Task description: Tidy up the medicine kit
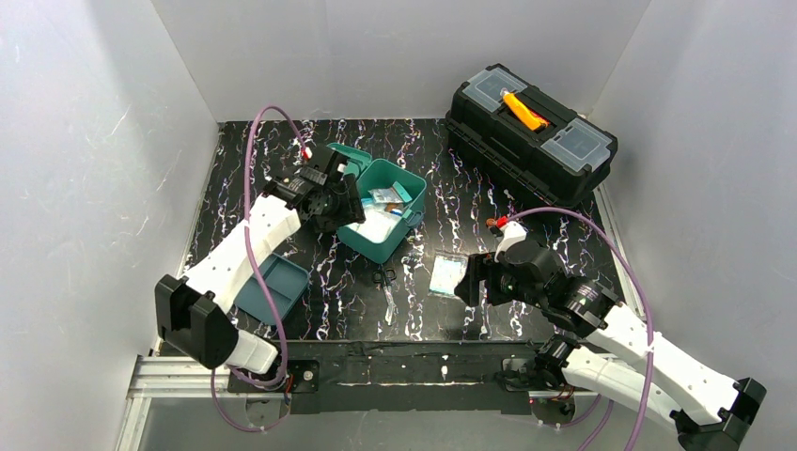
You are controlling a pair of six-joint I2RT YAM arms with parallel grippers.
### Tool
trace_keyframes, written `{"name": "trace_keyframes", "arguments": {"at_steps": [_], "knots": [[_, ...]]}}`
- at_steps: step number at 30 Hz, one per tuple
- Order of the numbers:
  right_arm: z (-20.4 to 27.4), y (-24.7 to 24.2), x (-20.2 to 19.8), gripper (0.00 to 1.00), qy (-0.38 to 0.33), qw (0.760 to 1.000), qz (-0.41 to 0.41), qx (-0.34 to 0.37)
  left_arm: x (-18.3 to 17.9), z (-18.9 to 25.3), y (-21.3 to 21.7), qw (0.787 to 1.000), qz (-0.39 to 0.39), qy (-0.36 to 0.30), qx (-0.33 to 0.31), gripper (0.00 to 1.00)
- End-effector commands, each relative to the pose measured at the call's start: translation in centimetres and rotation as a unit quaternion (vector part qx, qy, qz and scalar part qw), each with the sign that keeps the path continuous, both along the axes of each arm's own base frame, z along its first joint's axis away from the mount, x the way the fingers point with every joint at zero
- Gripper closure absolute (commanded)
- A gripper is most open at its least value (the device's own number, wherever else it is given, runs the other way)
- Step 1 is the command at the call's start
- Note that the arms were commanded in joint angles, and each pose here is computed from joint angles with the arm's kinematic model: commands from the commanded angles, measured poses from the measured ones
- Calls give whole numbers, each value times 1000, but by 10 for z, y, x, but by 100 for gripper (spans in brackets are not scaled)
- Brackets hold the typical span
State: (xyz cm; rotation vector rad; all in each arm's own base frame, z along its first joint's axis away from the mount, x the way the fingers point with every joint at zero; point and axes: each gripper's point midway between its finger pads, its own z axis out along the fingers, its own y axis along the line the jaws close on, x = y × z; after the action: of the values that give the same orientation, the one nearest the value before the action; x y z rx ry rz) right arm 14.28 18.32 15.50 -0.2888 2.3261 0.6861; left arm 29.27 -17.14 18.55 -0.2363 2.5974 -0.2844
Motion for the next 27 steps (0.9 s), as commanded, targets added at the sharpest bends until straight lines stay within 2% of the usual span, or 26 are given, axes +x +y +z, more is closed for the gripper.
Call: {"name": "trace_keyframes", "arguments": {"at_steps": [1, 21, 24, 27], "knots": [[22, 8, -3, 14, -1, 1000, 7, 29, -14, -5, -2, 1000, 5, 13, -20, 41], [18, 4, -16, 12, 20, 999, 5, 49, 12, -54, -1, 996, 63, 70, -9, 40], [17, 4, -16, 12, 22, 999, 5, 47, 12, -60, -4, 995, 55, 77, -11, 47], [14, 5, -17, 12, 25, 999, 8, 47, 12, -65, -1, 995, 50, 82, -11, 59]]}}
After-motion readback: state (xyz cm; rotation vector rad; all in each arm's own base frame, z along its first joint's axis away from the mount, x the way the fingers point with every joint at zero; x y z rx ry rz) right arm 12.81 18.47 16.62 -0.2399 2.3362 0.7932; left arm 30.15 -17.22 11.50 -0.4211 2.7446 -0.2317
